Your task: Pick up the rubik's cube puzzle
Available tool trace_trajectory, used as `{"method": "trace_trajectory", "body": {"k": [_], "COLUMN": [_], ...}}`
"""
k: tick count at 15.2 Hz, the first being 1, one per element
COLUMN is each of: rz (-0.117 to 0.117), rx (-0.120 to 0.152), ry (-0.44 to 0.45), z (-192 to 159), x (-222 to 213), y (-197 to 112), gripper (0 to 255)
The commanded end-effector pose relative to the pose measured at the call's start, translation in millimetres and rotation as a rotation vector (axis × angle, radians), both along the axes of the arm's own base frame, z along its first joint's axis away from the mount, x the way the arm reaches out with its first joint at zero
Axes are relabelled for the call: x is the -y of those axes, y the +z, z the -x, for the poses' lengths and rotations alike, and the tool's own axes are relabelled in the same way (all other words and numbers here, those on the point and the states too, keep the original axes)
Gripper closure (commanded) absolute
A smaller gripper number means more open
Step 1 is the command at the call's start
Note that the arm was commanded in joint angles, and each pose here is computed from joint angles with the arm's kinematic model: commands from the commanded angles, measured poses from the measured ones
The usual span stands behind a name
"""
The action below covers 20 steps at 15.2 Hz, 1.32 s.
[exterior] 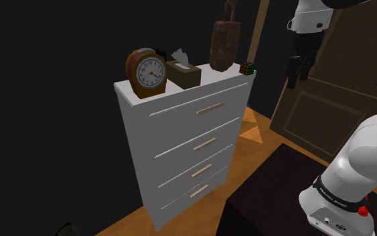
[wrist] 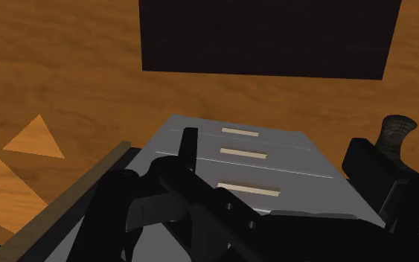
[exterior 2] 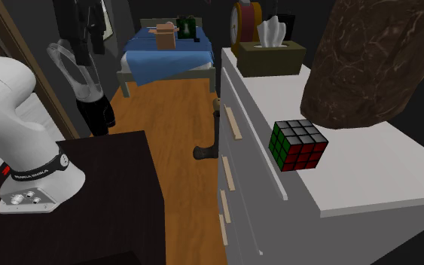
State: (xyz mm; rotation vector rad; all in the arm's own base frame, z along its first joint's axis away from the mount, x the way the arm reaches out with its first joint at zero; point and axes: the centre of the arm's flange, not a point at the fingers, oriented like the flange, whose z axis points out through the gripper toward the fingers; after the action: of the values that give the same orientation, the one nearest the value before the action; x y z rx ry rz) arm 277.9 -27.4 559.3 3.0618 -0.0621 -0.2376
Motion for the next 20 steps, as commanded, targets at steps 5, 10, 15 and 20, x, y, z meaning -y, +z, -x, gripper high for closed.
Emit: {"method": "trace_trajectory", "body": {"k": [5, 10, 15, 20], "rz": [-0.010, -0.022, -0.035, -0.047], "rx": [0.008, 0.018, 0.027, 0.037], "ry": [0.004, 0.008, 0.012, 0.017], "z": [-41, -93, -144, -196], "x": [33, 74, 114, 155], "y": [-3, -8, -12, -16], "gripper": [0, 0, 0, 0]}}
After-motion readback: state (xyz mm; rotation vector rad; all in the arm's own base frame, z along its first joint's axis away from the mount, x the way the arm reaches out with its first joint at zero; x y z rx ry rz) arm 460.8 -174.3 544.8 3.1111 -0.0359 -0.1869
